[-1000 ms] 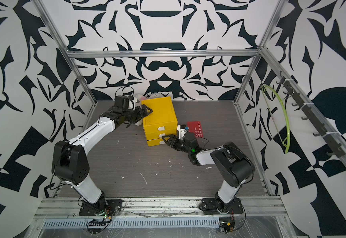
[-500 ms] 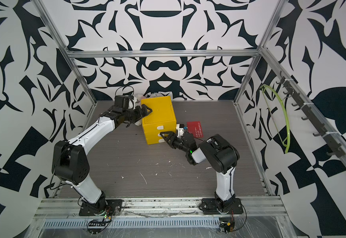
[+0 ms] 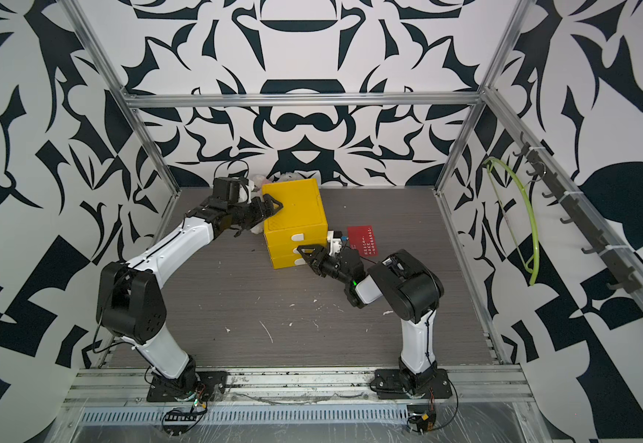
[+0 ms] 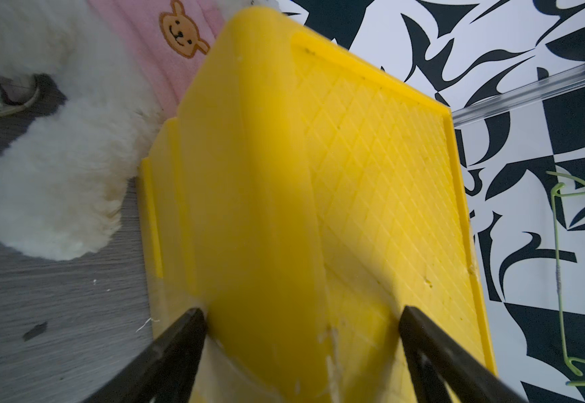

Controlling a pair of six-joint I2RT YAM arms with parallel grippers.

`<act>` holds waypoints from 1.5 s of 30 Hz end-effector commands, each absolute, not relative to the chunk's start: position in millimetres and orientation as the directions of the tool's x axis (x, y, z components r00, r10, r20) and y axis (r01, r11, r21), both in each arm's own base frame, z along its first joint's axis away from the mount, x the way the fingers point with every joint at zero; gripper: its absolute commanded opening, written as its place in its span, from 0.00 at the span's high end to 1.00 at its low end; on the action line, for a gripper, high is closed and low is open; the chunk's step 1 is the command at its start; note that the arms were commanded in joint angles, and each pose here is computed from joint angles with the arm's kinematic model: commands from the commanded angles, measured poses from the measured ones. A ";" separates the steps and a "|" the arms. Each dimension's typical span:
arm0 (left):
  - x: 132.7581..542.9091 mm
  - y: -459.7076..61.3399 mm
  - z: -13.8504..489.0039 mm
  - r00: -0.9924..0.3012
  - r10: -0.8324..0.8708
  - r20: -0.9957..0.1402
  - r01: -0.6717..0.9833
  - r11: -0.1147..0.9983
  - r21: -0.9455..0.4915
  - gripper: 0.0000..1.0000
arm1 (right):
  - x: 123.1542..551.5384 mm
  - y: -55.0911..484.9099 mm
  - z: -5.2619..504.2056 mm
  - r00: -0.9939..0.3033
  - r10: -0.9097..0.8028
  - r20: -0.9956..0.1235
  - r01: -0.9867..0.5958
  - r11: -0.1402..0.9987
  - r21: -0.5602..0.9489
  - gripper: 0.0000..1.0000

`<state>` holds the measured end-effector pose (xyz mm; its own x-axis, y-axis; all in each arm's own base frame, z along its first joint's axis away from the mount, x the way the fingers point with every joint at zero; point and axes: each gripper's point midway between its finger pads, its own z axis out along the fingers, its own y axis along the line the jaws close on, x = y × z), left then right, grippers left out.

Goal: Take the postcards out of the drawer
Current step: Open the drawer in the storage box.

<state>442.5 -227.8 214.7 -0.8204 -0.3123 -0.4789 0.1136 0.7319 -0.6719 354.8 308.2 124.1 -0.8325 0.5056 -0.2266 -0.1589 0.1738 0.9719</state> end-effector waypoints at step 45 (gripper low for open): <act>426.4 -235.7 186.9 -0.877 -0.266 -0.400 0.078 0.743 -0.665 0.08 | 378.5 304.1 166.1 -0.762 0.643 -0.077 -0.106 -0.007 0.994 0.52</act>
<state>442.3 -227.9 214.6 -0.8209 -0.3121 -0.4782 0.1131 0.7319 -0.6719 364.7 309.4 132.2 -0.8091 0.5804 -0.0925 -0.0562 0.0803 0.9952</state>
